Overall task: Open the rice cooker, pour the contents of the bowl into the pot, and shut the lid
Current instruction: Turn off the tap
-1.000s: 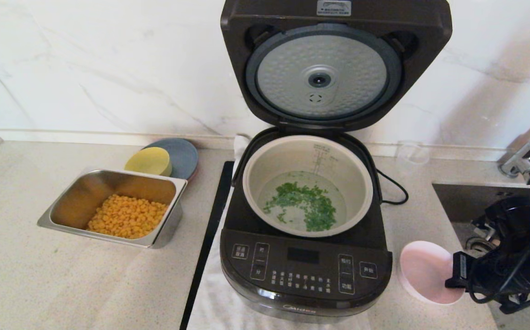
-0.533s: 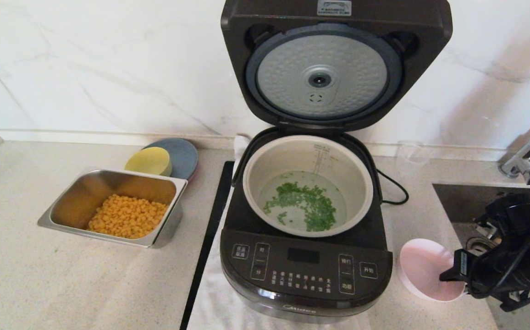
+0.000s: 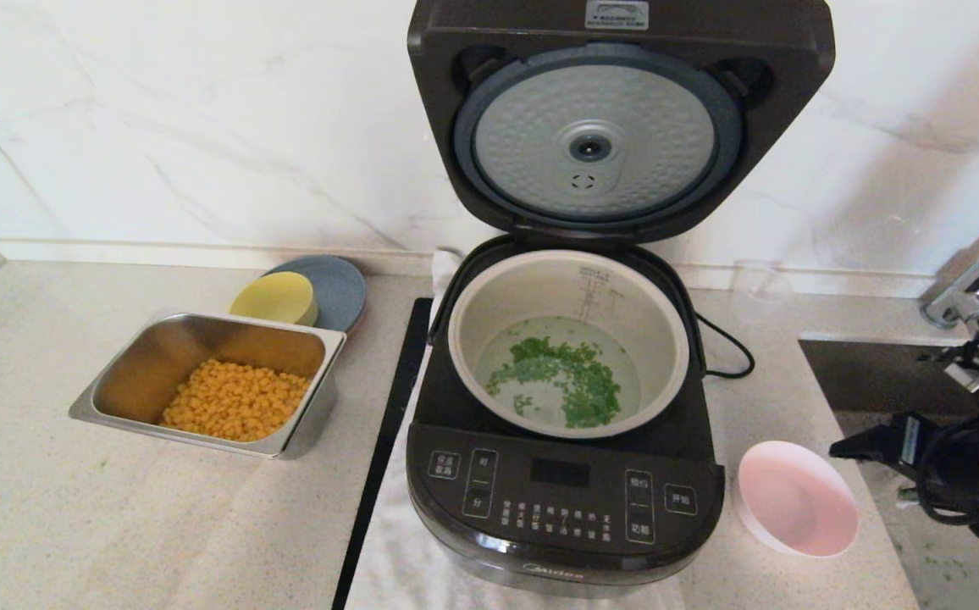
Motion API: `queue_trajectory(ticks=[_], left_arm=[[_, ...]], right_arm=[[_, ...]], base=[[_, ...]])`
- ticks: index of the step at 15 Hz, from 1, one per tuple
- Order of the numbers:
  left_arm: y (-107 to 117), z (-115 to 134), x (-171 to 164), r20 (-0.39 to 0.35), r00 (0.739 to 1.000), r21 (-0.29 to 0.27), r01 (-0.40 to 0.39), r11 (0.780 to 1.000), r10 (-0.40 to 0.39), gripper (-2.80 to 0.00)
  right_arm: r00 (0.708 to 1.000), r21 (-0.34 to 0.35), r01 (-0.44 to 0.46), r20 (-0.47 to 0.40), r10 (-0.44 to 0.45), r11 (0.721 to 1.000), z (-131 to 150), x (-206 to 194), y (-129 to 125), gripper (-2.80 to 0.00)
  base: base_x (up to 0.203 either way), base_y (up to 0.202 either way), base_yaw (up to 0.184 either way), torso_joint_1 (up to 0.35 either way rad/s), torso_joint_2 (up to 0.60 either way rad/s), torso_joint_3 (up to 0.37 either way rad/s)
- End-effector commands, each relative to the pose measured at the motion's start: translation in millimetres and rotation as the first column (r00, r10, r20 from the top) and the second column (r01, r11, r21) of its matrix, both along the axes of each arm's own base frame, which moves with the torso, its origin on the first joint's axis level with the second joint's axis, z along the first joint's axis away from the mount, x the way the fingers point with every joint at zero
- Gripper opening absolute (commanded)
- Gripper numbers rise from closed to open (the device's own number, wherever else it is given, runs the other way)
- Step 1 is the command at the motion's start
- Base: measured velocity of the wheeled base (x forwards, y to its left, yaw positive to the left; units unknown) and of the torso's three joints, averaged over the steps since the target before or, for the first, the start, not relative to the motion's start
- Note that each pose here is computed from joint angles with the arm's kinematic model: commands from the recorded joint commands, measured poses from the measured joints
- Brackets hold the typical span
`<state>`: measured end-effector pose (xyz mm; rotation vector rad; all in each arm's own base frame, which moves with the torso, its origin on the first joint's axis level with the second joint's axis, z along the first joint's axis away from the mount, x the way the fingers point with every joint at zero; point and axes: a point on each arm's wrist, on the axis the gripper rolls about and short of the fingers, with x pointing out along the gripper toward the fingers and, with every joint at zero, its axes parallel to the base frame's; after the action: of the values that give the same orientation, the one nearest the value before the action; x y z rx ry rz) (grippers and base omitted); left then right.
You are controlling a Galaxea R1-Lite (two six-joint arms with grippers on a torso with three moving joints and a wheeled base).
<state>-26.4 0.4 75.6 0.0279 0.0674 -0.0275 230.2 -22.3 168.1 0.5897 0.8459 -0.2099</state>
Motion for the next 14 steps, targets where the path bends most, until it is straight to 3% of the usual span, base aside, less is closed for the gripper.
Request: queue_trajectory(ticks=[1, 4, 5, 8, 10, 12, 14], left_arm=[[0, 0, 0, 0.0, 1.0, 0.0, 0.0, 1.0, 0.0, -2.8], [0, 0, 0, 0.0, 1.0, 0.0, -0.001, 1.0, 0.001, -2.8], [0, 0, 0, 0.0, 1.0, 0.0, -0.001, 1.0, 0.001, -2.8], [0, 0, 0, 0.0, 1.0, 0.0, -0.001, 1.0, 0.001, -2.8], [0, 0, 0, 0.0, 1.0, 0.0, -0.001, 1.0, 0.001, -2.8], [0, 0, 0, 0.0, 1.0, 0.0, 0.001, 1.0, -0.001, -2.8], [0, 0, 0, 0.0, 1.0, 0.0, -0.001, 1.0, 0.001, -2.8]], right_arm=[[0.992, -0.033, 0.048, 0.114, -0.044, 0.998, 37, -20, -3, 0.0], [0.99, -0.042, 0.076, 0.127, -0.07, 0.996, 42, -26, -6, 0.0], [0.99, -0.048, 0.078, 0.119, -0.072, 0.996, 42, -29, -6, -2.8], [0.988, -0.076, 0.11, 0.117, -0.101, 0.991, 43, -31, -8, -2.8], [0.978, -0.126, 0.189, 0.114, -0.175, 0.974, 42, -29, -16, -2.8], [0.96, -0.188, 0.274, 0.103, -0.259, 0.943, 39, -25, -24, -2.8], [0.926, -0.285, 0.377, 0.094, -0.366, 0.881, 28, -14, -33, -2.8]], base=[[0.0, 0.0, 0.0, 0.0, 0.0, 0.0], [0.0, 0.0, 0.0, 0.0, 0.0, 0.0], [0.0, 0.0, 0.0, 0.0, 0.0, 0.0], [0.0, 0.0, 0.0, 0.0, 0.0, 0.0], [0.0, 0.0, 0.0, 0.0, 0.0, 0.0], [0.0, 0.0, 0.0, 0.0, 0.0, 0.0], [0.0, 0.0, 0.0, 0.0, 0.0, 0.0]])
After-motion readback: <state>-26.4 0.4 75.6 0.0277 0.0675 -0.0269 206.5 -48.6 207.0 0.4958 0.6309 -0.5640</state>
